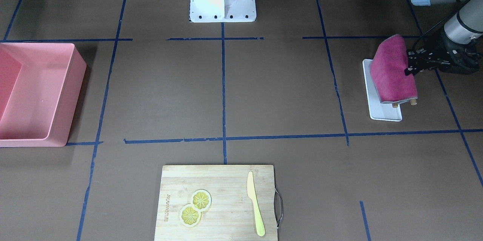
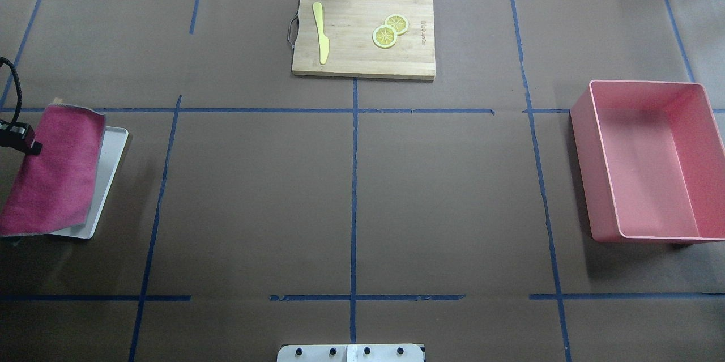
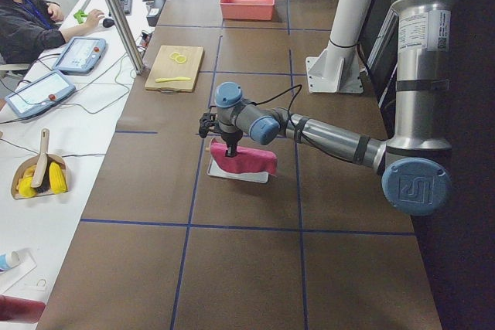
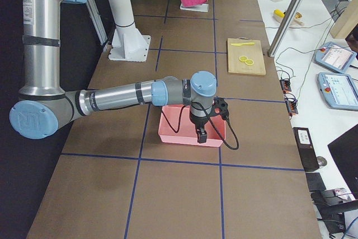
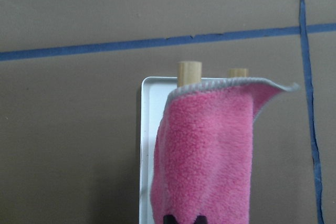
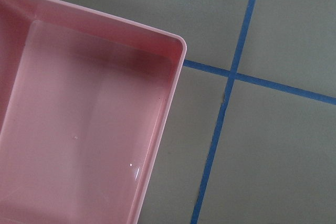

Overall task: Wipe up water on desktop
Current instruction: 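Lower the left gripper onto the pink cloth on the white tray and grasp it, then lift the pink cloth off the tray with the left gripper while the right arm rises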

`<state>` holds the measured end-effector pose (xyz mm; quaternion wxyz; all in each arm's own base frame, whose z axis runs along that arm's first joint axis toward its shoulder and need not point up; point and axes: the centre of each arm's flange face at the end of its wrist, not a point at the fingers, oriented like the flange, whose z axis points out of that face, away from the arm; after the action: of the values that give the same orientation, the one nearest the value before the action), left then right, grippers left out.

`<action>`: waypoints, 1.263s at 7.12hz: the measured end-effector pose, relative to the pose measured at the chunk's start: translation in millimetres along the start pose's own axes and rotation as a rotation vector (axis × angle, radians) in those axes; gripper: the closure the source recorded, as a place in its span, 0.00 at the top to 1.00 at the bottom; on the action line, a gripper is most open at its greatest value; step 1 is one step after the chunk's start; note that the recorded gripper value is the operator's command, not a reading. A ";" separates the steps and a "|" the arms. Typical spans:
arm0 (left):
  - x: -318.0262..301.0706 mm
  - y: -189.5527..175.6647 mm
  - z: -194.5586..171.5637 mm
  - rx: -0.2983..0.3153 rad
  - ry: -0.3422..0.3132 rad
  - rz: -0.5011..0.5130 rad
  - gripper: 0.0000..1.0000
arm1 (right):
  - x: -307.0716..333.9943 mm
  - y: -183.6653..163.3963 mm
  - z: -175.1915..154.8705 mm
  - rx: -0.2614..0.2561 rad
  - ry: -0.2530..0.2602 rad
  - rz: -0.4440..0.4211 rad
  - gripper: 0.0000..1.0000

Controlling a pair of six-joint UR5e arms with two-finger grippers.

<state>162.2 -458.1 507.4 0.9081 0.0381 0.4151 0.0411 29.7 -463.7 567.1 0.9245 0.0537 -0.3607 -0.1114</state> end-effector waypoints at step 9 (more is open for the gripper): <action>34.4 -2.7 -47.9 0.047 0.019 -0.198 0.00 | -9.5 -3.7 -9.7 0.036 -0.005 -0.033 0.99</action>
<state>148.5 -455.4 450.0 0.9025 0.0179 0.4262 -0.0585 28.8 -464.8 553.1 0.9204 0.0762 -0.3642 -0.1204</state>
